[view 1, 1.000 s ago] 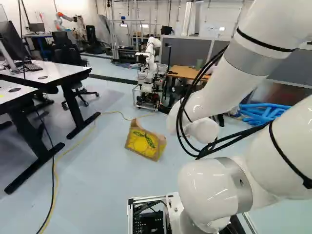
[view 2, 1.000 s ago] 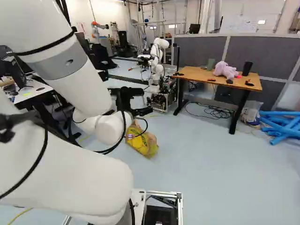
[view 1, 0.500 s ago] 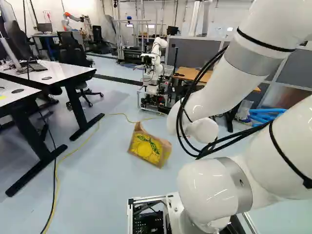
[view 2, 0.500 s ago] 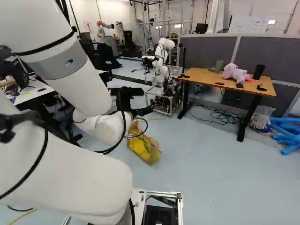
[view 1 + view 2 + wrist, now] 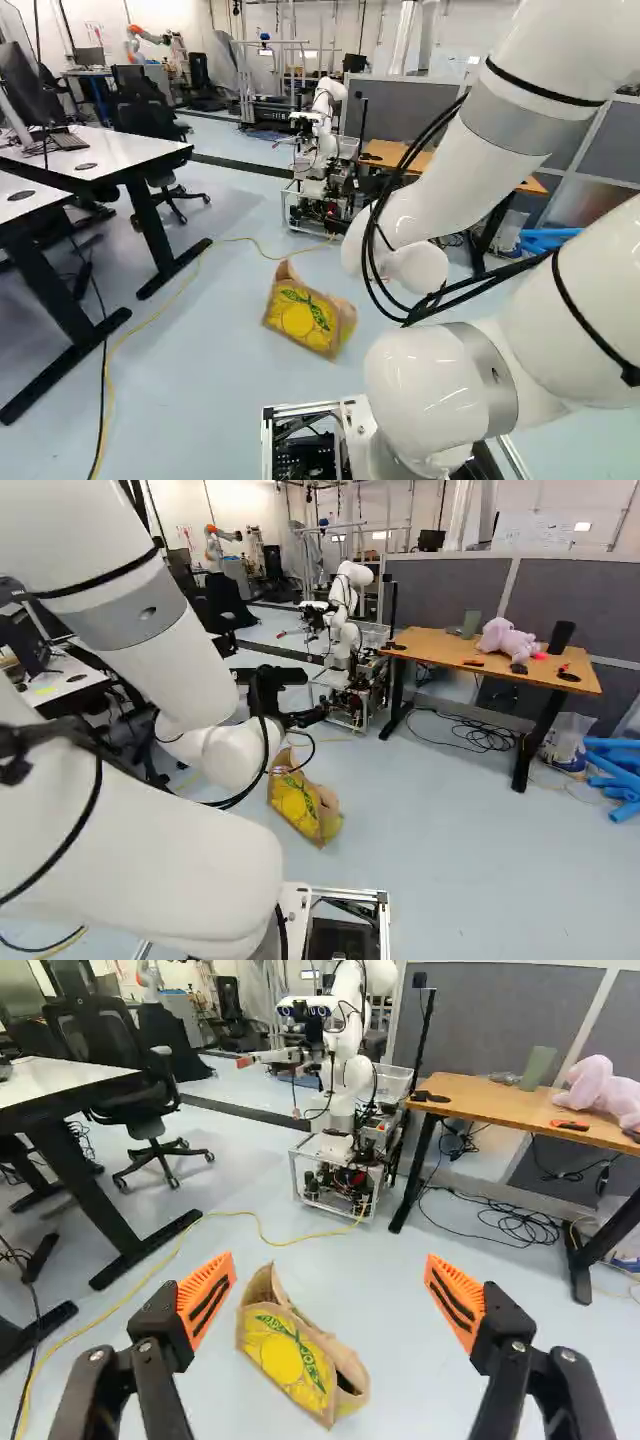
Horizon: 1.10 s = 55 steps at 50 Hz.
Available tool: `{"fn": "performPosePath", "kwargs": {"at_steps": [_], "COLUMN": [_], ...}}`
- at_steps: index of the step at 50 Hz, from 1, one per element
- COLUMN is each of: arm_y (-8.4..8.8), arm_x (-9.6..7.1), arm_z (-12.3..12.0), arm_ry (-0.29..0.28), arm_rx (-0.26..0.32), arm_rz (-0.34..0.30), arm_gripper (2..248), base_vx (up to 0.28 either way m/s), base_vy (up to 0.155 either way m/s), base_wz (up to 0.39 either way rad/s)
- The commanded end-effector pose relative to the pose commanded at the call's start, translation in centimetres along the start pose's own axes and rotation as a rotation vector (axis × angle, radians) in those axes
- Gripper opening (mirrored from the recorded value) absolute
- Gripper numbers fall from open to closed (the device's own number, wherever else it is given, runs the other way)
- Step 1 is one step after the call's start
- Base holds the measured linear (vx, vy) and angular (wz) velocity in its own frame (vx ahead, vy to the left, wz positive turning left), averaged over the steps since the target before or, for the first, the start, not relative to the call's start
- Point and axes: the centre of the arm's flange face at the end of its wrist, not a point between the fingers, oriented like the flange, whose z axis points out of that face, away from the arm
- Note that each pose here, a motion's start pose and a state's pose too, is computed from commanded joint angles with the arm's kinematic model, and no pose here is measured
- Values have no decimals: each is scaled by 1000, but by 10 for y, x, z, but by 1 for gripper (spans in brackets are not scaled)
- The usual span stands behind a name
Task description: Pick up the bag on the ground and place it on the table
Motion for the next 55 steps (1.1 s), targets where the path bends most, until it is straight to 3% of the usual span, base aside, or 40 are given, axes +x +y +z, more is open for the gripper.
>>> {"fn": "performPosePath", "kwargs": {"at_steps": [21, 55], "arm_y": [0, -2], "arm_x": [1, 9], "arm_z": [3, 25], "arm_ry": [-2, -46], "arm_rx": [0, 19], "arm_rz": [0, -16], "arm_gripper": [247, 247], "base_vx": [117, 1], "base_vy": [0, 0], "base_wz": [-3, 0]}}
